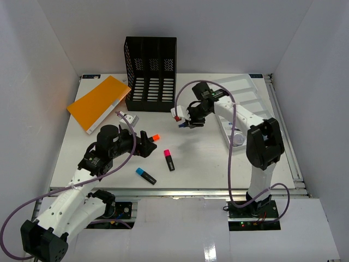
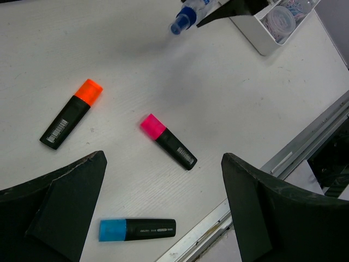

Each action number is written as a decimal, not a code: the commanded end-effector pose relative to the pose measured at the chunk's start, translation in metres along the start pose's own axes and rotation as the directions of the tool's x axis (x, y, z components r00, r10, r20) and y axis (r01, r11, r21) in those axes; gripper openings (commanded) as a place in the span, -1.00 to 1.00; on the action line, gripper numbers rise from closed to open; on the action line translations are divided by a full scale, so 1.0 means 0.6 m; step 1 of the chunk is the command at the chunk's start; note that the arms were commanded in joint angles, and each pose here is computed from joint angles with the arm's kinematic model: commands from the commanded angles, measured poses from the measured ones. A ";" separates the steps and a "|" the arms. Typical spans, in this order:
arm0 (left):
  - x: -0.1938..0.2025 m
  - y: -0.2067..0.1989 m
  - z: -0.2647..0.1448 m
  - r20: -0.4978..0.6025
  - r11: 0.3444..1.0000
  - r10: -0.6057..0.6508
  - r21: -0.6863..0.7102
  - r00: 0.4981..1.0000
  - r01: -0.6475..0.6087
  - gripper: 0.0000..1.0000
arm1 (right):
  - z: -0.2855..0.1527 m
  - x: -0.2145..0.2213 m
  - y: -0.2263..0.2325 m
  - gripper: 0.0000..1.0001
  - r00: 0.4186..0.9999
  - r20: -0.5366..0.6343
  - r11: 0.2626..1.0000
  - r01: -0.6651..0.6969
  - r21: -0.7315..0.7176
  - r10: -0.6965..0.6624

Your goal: Organize the desk

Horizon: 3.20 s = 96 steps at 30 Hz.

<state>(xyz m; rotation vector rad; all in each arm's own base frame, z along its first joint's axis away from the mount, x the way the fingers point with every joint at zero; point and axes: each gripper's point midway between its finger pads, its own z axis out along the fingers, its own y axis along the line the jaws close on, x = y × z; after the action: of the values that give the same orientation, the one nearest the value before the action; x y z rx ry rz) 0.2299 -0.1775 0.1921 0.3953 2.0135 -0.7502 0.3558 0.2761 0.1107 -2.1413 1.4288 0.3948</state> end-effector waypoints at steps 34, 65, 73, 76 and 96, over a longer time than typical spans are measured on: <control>0.005 0.014 0.009 -0.019 1.000 0.003 -0.029 1.000 -0.003 0.96 | -0.192 0.375 -0.269 -0.55 0.913 -0.230 0.763 -0.121 0.635 0.336; 0.016 0.025 0.017 -0.048 0.998 -0.013 -0.056 0.999 0.011 0.96 | -0.157 0.433 -0.275 -0.41 0.896 -0.333 0.792 -0.032 0.610 0.293; 0.018 0.025 0.018 -0.051 0.998 -0.015 -0.057 0.999 0.012 0.96 | -0.148 0.447 -0.271 -0.31 0.885 -0.358 0.793 -0.020 0.609 0.298; 0.019 0.026 0.019 -0.053 0.998 -0.017 -0.058 0.998 0.014 0.96 | -0.146 0.449 -0.271 -0.13 0.882 -0.365 0.793 -0.014 0.609 0.297; 0.018 0.023 0.017 -0.049 0.998 -0.020 -0.052 0.999 0.017 0.96 | -0.207 0.356 -0.256 0.24 0.936 -0.207 0.740 -0.078 0.669 0.286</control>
<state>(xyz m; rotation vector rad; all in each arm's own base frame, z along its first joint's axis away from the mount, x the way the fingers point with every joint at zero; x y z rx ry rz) 0.2384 -0.1755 0.1711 0.3714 2.0933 -0.7076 0.5776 0.0718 0.0646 -1.6581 1.7523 -0.3876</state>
